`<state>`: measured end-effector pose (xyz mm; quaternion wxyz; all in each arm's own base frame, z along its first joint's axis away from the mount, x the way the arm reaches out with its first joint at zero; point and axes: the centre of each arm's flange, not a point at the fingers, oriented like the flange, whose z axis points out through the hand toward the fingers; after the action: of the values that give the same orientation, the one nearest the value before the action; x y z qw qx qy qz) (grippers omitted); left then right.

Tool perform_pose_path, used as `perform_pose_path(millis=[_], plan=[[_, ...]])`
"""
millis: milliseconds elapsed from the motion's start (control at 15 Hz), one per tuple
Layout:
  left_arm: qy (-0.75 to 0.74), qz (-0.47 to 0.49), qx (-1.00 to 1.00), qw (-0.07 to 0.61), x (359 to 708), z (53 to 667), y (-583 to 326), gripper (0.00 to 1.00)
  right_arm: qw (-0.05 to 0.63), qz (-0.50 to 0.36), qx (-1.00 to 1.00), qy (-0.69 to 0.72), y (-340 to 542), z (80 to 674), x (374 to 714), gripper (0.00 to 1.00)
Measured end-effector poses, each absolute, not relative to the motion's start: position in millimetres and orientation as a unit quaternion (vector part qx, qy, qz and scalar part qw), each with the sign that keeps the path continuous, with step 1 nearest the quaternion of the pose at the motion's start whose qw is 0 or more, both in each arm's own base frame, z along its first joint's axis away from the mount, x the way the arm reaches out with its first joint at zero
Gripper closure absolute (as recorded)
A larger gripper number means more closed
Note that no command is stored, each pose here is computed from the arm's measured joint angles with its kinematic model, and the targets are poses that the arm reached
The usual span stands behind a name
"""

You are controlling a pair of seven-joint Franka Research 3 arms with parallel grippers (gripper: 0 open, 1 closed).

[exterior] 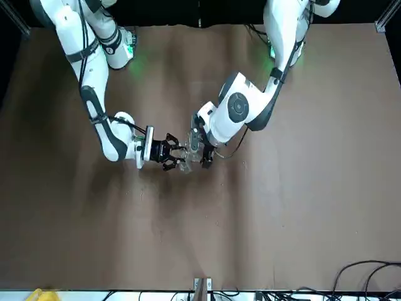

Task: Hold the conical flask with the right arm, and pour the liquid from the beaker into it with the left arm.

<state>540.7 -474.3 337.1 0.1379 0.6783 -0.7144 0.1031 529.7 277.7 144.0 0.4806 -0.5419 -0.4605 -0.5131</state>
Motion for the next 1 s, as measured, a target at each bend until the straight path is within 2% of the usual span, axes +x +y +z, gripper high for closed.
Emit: perform_pose_path(millis=[1000], plan=[[-0.710,0.073,0.690,0.123,533.4,345.8,-474.5,0.04,0.480,-0.513,-0.545,-0.458,277.5,143.0,528.9,0.60]])
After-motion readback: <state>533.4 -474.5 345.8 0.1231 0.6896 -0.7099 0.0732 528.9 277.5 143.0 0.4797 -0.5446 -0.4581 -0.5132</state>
